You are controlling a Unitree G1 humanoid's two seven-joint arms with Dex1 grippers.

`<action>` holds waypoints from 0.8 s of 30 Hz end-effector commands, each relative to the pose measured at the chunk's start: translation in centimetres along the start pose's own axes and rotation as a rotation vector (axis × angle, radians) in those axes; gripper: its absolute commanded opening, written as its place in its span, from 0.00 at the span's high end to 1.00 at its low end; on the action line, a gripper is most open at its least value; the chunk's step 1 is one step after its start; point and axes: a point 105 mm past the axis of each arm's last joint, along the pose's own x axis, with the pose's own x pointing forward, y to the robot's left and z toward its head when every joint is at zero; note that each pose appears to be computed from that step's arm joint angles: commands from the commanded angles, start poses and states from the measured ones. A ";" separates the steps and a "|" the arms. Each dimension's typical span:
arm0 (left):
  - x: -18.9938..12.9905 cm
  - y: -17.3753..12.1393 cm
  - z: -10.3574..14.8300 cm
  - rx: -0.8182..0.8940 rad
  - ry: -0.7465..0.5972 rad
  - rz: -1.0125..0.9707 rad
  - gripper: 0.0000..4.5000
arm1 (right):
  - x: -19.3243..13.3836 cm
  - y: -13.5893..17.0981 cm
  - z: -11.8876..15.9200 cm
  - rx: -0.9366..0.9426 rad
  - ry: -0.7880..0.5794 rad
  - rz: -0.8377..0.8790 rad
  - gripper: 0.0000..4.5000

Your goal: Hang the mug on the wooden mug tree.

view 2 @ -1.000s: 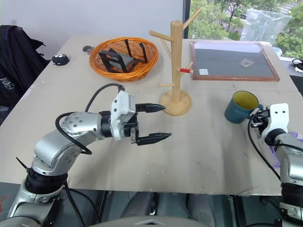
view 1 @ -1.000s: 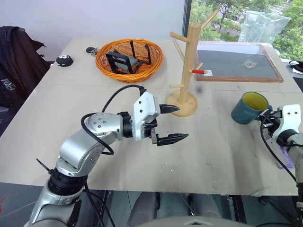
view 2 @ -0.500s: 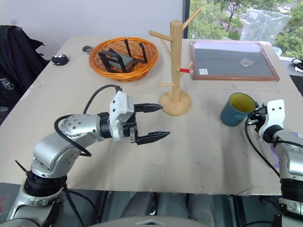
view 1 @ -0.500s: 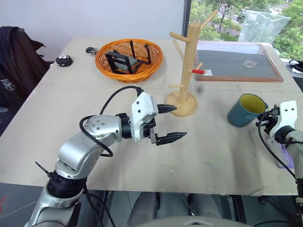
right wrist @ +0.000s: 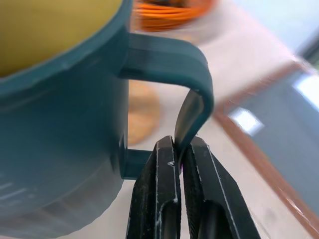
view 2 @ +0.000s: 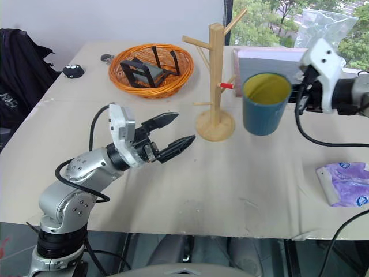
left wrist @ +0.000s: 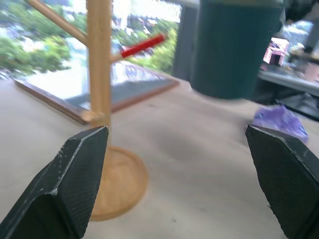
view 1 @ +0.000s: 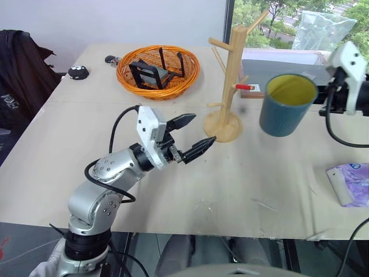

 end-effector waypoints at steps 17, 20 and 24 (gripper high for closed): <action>-1.1 -0.8 1.2 0.053 -0.082 0.099 0.00 | 4.0 -0.1 4.0 -0.077 0.055 0.098 0.99; -1.2 -0.8 1.2 0.056 -0.084 0.102 0.00 | 4.5 0.1 4.6 -0.070 0.043 0.106 0.99; -1.2 -0.8 1.2 0.058 -0.083 0.095 0.00 | 4.8 0.0 5.0 -0.059 0.036 0.099 0.99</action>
